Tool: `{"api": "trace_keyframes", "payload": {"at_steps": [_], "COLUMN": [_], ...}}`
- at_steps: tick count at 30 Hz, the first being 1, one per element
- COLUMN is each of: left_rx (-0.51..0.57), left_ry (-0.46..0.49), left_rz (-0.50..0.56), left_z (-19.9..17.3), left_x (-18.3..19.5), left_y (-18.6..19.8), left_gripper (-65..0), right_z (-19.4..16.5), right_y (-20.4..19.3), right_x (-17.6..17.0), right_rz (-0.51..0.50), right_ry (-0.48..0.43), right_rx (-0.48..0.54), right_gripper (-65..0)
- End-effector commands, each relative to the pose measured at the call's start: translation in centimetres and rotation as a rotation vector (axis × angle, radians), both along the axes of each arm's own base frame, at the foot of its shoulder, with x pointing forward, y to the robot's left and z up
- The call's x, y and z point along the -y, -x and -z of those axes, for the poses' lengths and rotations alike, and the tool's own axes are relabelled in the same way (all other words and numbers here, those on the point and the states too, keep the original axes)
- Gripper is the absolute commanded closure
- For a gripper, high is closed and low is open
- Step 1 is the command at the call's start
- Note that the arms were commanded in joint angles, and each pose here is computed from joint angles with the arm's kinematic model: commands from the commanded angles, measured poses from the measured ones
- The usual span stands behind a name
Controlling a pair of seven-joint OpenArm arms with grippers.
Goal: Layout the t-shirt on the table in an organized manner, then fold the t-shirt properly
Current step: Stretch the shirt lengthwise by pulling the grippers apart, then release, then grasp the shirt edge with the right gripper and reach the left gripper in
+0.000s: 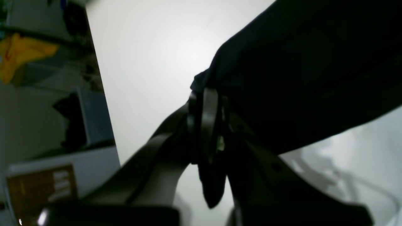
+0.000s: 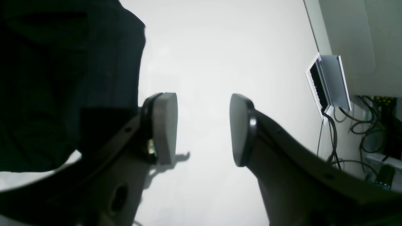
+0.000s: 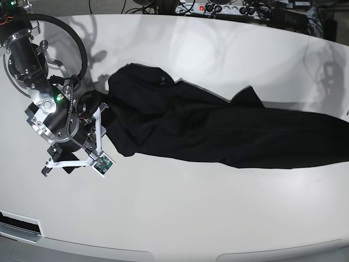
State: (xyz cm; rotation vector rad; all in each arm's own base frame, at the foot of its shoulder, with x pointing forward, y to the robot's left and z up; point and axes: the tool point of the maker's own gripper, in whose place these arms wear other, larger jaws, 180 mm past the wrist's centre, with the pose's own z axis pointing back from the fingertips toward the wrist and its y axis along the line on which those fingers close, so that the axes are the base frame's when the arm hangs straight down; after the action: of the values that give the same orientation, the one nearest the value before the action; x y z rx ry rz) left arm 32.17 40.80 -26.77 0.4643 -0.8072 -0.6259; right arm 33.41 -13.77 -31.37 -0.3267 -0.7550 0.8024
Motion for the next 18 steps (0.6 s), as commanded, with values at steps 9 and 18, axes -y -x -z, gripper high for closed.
{"api": "trace_keyframes", "payload": {"at_steps": [9,18], "left_rx": [-0.040,-0.003], "left_ry": [0.269,0.422], "left_rz": [0.144,0.210], "left_z": [-0.5,-2.2], "left_x": [4.1,6.6], "left_y": [0.2,-0.5], "left_gripper": [0.0,-38.1], "right_z": [1.2,6.3], "right_y": [2.8,1.9], "right_x": [-6.1,-6.4], "right_rz": [-0.179,-0.081], "right_ry": [-0.311,-0.420], "right_rx": [-0.176,-0.255], "right_gripper": [-28.9,-29.0]}}
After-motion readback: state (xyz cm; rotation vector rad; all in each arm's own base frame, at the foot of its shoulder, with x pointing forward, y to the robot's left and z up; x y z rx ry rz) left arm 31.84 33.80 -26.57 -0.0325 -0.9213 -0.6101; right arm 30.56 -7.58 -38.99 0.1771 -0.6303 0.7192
